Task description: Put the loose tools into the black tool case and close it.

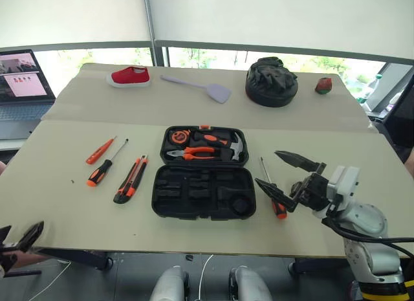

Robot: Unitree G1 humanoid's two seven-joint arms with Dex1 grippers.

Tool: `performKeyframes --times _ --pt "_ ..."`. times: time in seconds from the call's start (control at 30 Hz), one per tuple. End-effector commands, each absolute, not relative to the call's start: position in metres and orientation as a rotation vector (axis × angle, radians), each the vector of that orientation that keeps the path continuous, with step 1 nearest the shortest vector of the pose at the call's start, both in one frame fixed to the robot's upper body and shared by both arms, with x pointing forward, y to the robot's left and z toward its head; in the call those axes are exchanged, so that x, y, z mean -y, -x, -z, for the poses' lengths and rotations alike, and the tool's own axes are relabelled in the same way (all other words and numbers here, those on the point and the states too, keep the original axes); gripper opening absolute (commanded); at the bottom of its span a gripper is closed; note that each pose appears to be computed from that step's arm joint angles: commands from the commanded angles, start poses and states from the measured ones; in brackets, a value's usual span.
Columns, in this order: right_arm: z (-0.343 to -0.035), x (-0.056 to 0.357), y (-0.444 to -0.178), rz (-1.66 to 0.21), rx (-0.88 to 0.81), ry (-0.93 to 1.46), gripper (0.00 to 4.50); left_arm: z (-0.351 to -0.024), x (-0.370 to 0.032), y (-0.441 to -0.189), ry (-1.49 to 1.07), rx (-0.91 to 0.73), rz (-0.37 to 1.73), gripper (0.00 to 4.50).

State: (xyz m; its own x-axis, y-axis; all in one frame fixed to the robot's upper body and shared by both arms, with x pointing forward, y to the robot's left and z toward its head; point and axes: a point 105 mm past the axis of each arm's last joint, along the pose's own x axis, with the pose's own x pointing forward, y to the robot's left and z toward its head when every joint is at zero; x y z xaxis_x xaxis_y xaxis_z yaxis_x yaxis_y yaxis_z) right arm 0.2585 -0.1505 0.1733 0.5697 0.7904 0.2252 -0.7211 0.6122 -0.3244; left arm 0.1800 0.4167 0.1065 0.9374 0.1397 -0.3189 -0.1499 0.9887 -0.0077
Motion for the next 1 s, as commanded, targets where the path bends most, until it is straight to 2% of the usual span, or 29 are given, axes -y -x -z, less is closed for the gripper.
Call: performKeyframes --times 0.03,0.13,0.23,0.4,0.53,0.77,0.87,1.0 --pt "-0.185 0.147 -0.258 -0.891 0.412 0.232 4.44 -0.136 -0.407 -0.216 -0.034 -0.320 -0.100 4.50" --pt "-0.184 0.142 -0.259 -0.910 0.412 0.245 4.44 -0.146 -0.390 -0.255 -0.075 -0.375 0.013 4.50" --pt "-0.185 0.140 -0.258 -0.911 0.416 0.256 4.44 -0.154 -0.371 -0.280 -0.133 -0.422 0.144 4.50" --pt "-0.191 0.144 -0.255 -0.902 0.429 0.260 4.44 -0.165 -0.353 -0.296 -0.221 -0.536 0.267 4.50" --pt "-0.190 0.142 -0.253 -0.913 0.426 0.265 4.44 -0.153 -0.350 -0.304 -0.252 -0.645 0.269 4.50" --pt "-0.186 0.140 -0.249 -0.933 0.421 0.277 4.44 -0.130 -0.338 -0.331 -0.226 -0.709 0.268 4.50" --pt "-0.184 0.144 -0.248 -0.932 0.417 0.282 4.50 -0.120 -0.335 -0.334 -0.190 -0.754 0.282 3.72" --pt "-0.181 0.149 -0.247 -0.921 0.414 0.294 4.50 -0.112 -0.330 -0.334 -0.173 -0.773 0.307 2.33"
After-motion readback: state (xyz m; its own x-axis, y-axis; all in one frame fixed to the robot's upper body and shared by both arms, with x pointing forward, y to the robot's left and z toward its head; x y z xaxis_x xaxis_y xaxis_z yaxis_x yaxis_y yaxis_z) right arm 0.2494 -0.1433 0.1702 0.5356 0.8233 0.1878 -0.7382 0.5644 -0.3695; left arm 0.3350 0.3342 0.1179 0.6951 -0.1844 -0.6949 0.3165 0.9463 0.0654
